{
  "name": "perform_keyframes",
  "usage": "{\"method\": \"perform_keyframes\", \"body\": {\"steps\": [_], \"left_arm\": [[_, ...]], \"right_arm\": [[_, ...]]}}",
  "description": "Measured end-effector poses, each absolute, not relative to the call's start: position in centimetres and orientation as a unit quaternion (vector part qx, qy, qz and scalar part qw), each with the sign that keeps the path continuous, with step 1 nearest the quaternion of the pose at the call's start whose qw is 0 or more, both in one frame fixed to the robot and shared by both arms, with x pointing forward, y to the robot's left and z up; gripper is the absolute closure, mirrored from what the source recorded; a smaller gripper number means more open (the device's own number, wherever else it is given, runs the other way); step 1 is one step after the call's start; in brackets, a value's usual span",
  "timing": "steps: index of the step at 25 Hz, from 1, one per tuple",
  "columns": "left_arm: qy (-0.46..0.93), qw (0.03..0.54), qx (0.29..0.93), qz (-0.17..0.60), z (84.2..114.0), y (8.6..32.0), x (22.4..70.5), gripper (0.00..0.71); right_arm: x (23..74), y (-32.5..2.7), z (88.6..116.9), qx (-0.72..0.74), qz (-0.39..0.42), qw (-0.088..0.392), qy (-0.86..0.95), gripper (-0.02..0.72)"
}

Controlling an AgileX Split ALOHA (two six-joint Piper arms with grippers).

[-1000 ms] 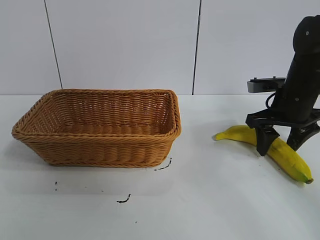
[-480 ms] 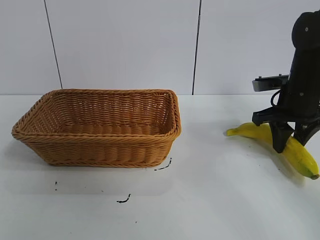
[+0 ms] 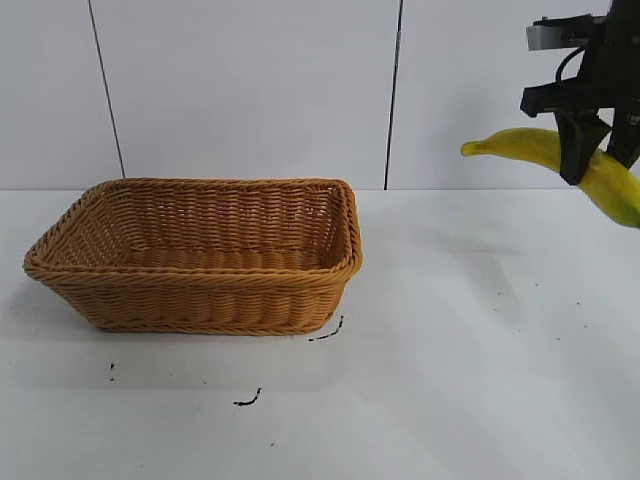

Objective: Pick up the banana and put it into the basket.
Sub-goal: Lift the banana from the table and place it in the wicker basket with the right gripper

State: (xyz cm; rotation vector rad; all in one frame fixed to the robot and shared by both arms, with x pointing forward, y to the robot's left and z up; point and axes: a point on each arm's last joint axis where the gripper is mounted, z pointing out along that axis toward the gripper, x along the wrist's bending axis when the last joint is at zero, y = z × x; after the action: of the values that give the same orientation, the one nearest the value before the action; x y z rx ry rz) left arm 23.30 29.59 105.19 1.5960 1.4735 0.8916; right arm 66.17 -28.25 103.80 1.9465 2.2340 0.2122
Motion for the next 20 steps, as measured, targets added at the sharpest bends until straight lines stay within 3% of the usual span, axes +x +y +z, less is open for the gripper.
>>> {"method": "perform_keyframes", "body": {"steps": [8,20], "left_arm": [[0.579,0.386,0.627,0.35,105.2,29.6,23.3,0.017],[0.579,0.386,0.627,0.35,105.2,29.6,23.3,0.017]], "right_arm": [[66.4,-24.9,105.4,0.609,0.105,0.091,0.781,0.411],[63.6,-11.1,106.0,0.429,0.157,0.129,0.88,0.411]]}}
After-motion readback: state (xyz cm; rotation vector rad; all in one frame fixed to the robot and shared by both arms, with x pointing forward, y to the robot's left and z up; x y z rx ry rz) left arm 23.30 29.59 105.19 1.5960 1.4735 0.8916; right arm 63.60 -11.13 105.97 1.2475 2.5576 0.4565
